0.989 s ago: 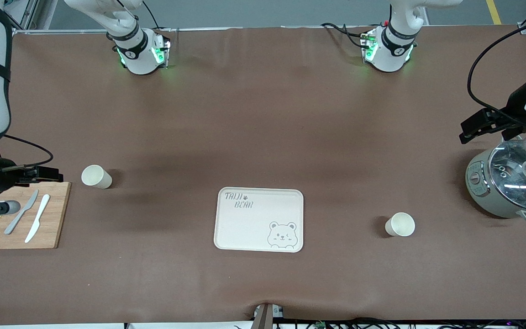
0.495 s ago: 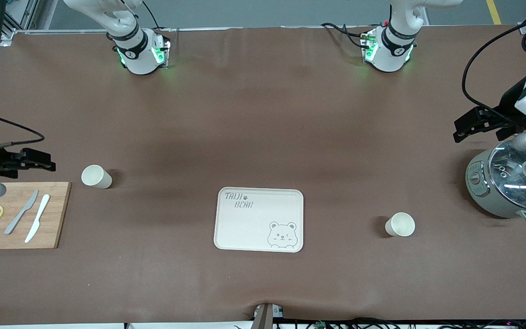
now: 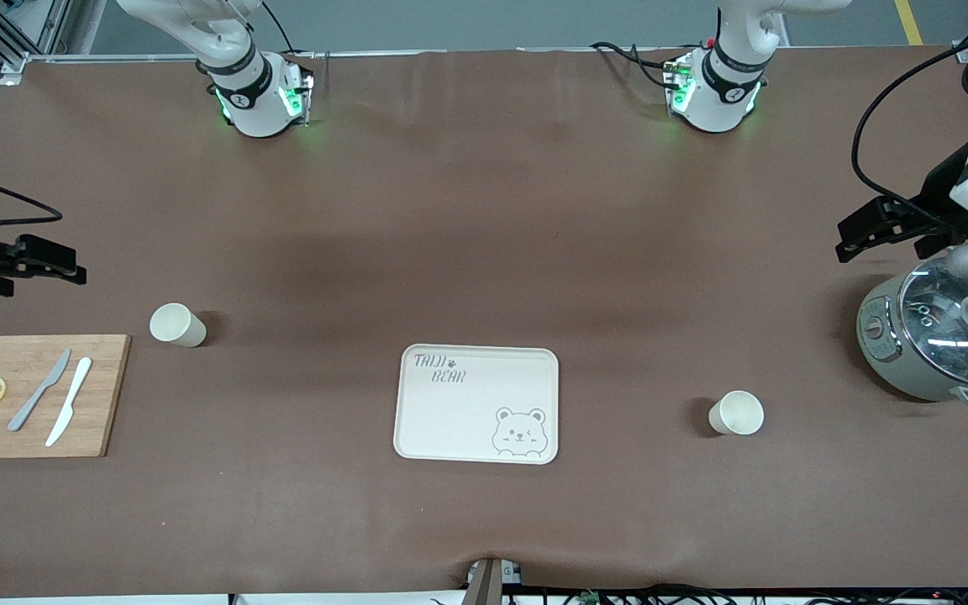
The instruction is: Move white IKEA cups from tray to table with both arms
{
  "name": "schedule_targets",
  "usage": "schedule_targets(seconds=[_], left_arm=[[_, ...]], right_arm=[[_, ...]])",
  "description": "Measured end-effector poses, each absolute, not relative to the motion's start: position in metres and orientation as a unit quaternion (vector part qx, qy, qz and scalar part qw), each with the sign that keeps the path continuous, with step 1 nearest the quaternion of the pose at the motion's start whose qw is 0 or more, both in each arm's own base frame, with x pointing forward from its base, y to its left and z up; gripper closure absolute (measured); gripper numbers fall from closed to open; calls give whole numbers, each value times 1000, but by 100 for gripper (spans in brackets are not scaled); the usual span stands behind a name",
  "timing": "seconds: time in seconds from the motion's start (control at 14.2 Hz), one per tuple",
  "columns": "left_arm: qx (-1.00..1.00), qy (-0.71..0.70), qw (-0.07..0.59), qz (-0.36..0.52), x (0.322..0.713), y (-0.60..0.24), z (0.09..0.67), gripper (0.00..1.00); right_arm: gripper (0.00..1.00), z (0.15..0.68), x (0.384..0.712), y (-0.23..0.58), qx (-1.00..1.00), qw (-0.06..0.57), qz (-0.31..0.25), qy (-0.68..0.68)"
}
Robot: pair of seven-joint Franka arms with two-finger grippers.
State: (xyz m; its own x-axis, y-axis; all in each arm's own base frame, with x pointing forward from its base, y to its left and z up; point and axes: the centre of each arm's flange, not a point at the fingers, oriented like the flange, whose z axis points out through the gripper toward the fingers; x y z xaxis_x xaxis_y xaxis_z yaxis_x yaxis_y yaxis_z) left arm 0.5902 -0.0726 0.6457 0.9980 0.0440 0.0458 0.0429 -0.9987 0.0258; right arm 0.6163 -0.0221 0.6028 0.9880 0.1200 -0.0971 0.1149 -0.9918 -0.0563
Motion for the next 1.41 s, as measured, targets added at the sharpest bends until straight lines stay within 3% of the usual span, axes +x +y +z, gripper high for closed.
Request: schedule_targets(seconds=[0.64,1.41], left_arm=[[999,23,12,23,590,-71,646,0],[999,25,12,23,591,-69,646,0]], right_arm=[[0,633,559,-25,-999,30,38,-24],[0,641,549,-22,-999,10,28,-30]])
